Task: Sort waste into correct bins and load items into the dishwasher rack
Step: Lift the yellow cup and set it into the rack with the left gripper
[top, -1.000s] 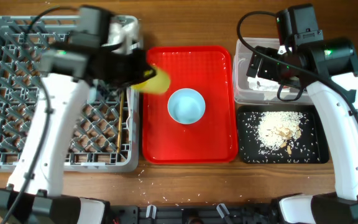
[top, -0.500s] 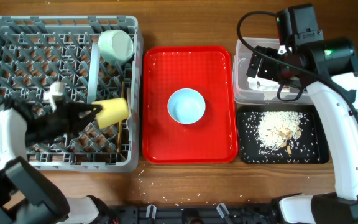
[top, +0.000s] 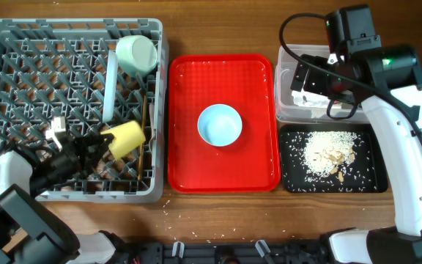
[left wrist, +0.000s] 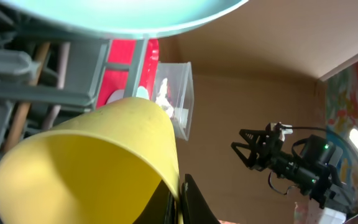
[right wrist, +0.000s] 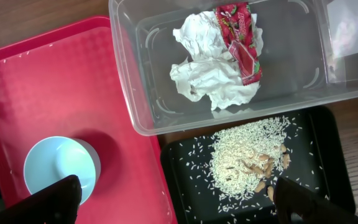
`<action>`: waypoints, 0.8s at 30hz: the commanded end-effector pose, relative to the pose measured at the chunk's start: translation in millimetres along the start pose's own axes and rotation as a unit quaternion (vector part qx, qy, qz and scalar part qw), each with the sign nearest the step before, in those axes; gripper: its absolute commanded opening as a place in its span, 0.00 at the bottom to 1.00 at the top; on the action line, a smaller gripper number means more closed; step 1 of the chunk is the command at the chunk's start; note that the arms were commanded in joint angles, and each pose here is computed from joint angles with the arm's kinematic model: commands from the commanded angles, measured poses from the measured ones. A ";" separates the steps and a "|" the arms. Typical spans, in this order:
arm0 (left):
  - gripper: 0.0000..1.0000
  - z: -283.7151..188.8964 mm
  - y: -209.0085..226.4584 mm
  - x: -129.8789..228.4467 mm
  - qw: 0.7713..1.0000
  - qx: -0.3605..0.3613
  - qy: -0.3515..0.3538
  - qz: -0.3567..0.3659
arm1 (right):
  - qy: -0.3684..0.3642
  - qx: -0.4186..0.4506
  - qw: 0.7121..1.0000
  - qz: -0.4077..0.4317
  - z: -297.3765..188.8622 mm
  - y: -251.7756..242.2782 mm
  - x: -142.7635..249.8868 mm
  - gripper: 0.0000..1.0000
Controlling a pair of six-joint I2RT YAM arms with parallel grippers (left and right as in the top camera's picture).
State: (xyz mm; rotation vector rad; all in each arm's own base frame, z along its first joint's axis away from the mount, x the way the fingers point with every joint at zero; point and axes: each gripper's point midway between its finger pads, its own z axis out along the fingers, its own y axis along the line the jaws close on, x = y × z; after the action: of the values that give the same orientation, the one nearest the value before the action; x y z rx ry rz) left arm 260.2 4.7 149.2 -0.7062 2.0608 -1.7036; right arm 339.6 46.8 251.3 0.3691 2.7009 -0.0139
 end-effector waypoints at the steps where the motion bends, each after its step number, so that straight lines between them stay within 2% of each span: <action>1: 0.04 15.8 -17.7 3.4 0.998 0.051 0.014 0.027 | -0.003 0.005 1.000 0.010 1.1 -1.0 -2.5 1.00; 6: 0.04 19.3 -10.2 3.7 0.999 0.031 0.026 0.026 | -0.003 0.005 1.000 0.010 1.1 -1.0 -2.5 1.00; 12: 0.04 5.6 42.6 9.4 0.991 -0.115 0.053 0.037 | -0.003 0.005 1.000 0.010 1.1 -1.0 -2.5 1.00; 17: 0.06 -15.6 66.1 -11.2 0.984 -0.172 -0.001 -0.036 | -0.003 0.005 1.000 0.010 1.1 -1.0 -2.5 1.00; 18: 0.11 -19.1 67.5 -14.8 0.984 -0.174 -0.012 -0.044 | -0.003 0.005 1.000 0.010 1.1 -1.0 -2.5 1.00; 19: 0.37 -23.7 68.6 -18.6 0.983 -0.173 -0.024 -0.047 | -0.003 0.005 1.000 0.010 1.1 -1.0 -2.5 1.00; 20: 1.00 -26.2 69.1 -20.3 0.983 -0.173 -0.029 -0.048 | -0.003 0.005 1.000 0.010 1.1 -1.0 -2.5 1.00; 24: 1.00 -37.8 64.6 -33.6 0.983 -0.161 -0.063 -0.069 | -0.003 0.005 1.000 0.010 1.1 -1.0 -2.5 1.00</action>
State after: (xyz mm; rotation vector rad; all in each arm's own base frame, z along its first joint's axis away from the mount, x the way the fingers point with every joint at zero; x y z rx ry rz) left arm 258.8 45.4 103.9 -0.9614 2.2442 -1.4445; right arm 339.7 46.9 251.3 0.3691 2.7006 -0.0137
